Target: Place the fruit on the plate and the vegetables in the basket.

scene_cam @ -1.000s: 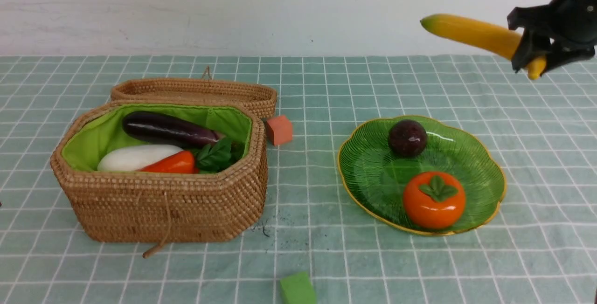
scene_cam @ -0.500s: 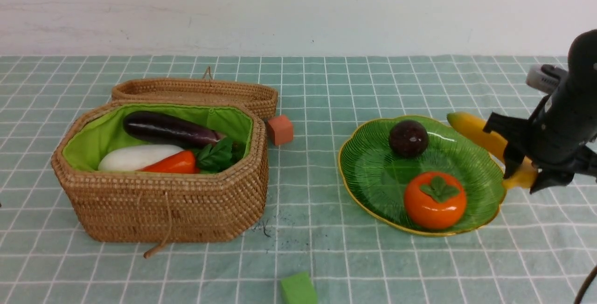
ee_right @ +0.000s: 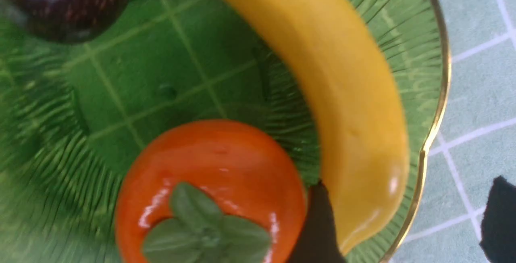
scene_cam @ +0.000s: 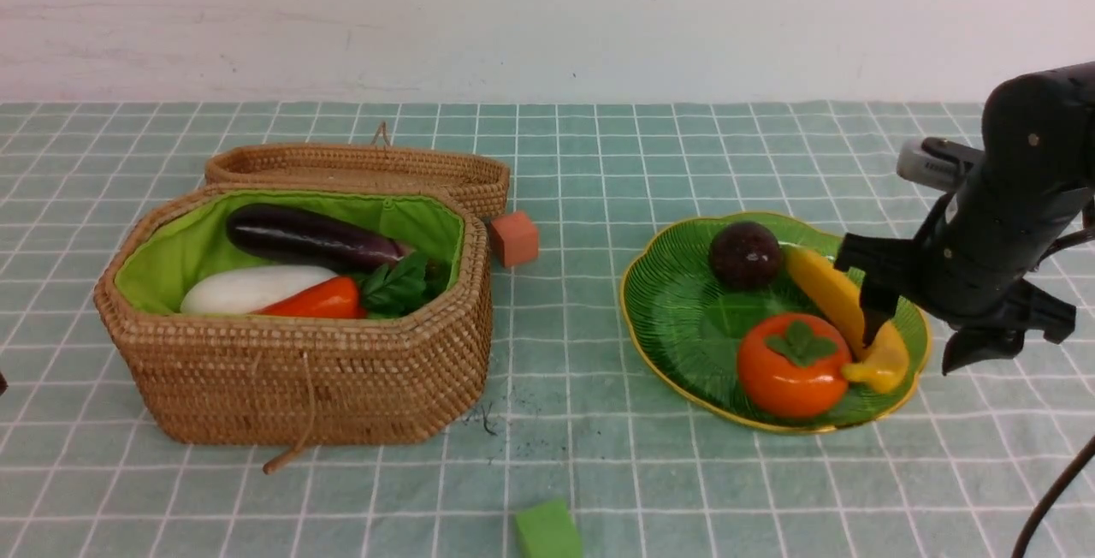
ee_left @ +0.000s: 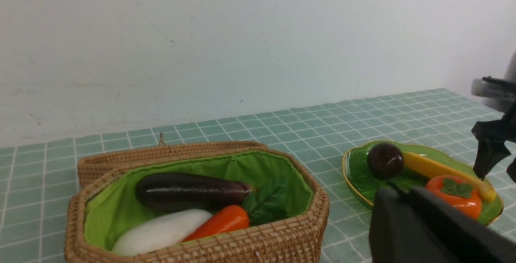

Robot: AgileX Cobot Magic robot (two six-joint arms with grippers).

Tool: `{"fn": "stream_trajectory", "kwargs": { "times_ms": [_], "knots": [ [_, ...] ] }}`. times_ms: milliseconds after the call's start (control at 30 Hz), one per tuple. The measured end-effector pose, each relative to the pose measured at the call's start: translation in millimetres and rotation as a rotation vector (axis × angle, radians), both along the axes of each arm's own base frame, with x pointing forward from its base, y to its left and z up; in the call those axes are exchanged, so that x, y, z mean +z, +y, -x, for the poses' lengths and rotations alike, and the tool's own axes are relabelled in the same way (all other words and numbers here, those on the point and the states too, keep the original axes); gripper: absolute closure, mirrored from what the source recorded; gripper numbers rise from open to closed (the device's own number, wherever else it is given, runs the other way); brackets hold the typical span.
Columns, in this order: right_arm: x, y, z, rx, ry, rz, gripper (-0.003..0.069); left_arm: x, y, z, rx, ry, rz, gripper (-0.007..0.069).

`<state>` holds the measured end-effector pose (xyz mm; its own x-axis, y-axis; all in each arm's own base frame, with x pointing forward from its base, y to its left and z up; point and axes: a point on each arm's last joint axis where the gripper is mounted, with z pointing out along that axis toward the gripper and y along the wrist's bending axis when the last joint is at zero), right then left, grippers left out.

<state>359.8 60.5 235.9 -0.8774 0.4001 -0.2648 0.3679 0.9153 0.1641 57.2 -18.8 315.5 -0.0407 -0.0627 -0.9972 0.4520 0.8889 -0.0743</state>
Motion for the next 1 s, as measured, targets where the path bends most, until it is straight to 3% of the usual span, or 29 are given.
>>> {"fn": "stream_trajectory", "kwargs": {
  "times_ms": [100,233,300,333,400,533,800,1000],
  "knots": [
    [20,1,9,0.078,-0.038,-0.005,0.0149,-1,1,0,0.011,0.011,-0.005,0.0599],
    [67,-2,35,0.172,-0.134,0.002,0.0247,-3,0,0,0.002,0.045,0.025,0.0610],
    [108,-8,69,0.248,-0.206,0.030,0.0370,-5,-2,1,-0.023,0.111,0.109,0.0638],
    [111,-8,72,0.253,-0.218,0.033,0.0393,-5,-2,1,-0.022,0.118,0.116,0.0638],
    [145,-17,114,0.306,-0.278,0.073,0.0545,-9,-6,3,-0.055,0.197,0.198,0.0638],
    [166,-28,176,0.317,-0.353,0.085,0.0670,-27,-10,6,-0.119,0.211,0.229,0.0638],
    [147,-47,293,0.313,-0.500,0.083,0.0676,-48,-21,9,-0.245,0.119,0.281,0.0638],
    [110,-49,314,0.318,-0.540,0.057,0.0674,-60,-23,7,-0.240,0.147,0.260,0.0638]
  ]
}}
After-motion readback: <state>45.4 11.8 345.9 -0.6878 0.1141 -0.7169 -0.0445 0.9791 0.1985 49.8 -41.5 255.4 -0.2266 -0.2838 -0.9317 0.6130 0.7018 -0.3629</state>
